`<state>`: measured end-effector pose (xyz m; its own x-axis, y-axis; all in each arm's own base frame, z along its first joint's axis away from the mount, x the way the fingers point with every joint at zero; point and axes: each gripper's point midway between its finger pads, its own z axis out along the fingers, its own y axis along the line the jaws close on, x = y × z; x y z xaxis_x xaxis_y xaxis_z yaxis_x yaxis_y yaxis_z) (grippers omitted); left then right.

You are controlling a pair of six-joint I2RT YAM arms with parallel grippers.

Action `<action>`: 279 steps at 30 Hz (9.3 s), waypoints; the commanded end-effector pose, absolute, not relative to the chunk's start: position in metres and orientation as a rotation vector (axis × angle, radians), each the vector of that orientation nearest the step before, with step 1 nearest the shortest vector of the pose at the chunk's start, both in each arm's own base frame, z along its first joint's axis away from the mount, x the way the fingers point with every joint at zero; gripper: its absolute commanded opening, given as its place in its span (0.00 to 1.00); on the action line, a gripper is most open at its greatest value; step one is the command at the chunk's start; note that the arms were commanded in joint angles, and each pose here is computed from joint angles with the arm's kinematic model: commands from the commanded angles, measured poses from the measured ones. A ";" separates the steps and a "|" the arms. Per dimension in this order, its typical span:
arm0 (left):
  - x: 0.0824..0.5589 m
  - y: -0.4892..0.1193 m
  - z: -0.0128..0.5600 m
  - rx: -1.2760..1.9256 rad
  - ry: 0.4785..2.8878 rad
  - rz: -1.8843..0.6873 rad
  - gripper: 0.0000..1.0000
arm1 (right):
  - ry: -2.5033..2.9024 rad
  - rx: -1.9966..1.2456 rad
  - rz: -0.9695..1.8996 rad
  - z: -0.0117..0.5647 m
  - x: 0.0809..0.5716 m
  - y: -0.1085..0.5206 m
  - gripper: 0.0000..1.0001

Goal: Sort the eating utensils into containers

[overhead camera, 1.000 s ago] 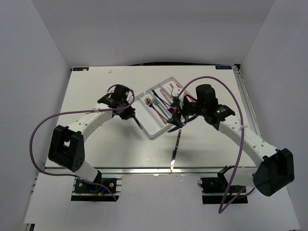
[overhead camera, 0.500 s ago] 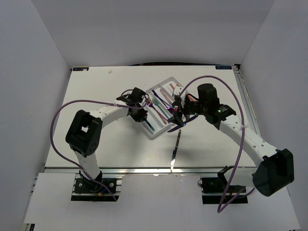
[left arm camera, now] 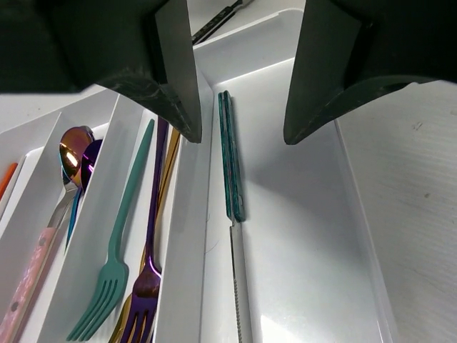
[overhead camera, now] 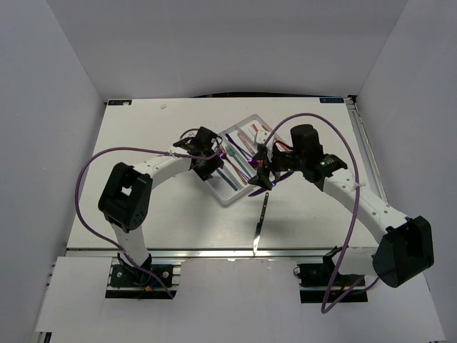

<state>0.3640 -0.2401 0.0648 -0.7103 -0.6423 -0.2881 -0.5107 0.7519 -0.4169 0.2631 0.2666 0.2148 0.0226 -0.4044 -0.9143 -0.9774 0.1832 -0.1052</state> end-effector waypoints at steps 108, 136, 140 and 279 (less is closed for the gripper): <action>0.259 -0.128 0.279 0.277 1.671 -0.339 0.98 | 1.711 -1.738 0.727 0.160 0.294 0.342 0.62; 0.259 -0.129 0.280 0.280 1.669 -0.341 0.98 | 1.470 -2.378 0.308 0.035 0.336 0.158 0.73; 0.259 -0.128 0.280 0.279 1.668 -0.338 0.98 | 1.471 -2.364 0.278 0.035 0.347 0.156 0.72; 0.260 -0.149 0.258 0.369 1.716 -0.413 0.98 | 1.776 -0.857 0.538 0.243 0.319 0.161 0.89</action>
